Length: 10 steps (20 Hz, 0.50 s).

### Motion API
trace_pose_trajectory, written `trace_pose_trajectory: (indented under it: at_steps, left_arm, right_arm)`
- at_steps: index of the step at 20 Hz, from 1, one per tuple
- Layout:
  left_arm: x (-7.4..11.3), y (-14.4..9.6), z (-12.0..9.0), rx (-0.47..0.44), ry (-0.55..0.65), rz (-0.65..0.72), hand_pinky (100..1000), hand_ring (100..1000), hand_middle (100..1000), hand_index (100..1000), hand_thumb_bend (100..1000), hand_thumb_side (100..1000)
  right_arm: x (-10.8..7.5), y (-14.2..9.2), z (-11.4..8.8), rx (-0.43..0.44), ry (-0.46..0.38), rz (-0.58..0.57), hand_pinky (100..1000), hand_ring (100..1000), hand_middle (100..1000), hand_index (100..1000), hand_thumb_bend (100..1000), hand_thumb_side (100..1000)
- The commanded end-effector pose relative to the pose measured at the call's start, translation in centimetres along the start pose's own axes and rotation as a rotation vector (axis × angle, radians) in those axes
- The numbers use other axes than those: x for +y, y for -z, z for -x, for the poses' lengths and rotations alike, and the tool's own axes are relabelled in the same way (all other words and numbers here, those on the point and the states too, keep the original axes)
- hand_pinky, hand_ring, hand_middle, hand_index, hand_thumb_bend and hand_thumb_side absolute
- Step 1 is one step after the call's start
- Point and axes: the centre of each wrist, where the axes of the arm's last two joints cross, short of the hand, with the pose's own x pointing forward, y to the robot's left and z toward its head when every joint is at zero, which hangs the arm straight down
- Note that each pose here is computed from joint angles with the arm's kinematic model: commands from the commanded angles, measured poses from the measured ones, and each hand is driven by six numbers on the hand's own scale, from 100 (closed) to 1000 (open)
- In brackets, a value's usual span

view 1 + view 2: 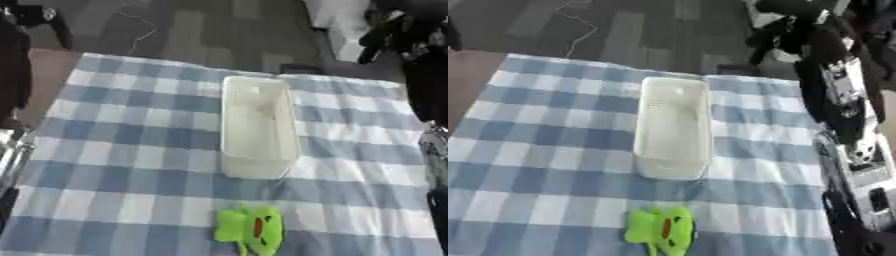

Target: Pick up objects on the table and place them in the box.

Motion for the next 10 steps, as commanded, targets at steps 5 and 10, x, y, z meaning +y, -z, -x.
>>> trace_pose_trajectory:
  at_steps: [5,10]
  left_arm:
    - [0.2,0.3,-0.4,-0.02,0.009,0.028,194,759,852,823,260,994]
    - [0.0,0.2,-0.4,-0.016,0.003,0.043,174,759,855,823,259,994]
  right_arm:
    - [-1.7,0.5,-0.2,-0.144,-0.164,-0.294,640,679,775,766,217,936]
    - [-0.6,-0.1,0.1,-0.172,-0.152,-0.369,643,685,786,796,236,949]
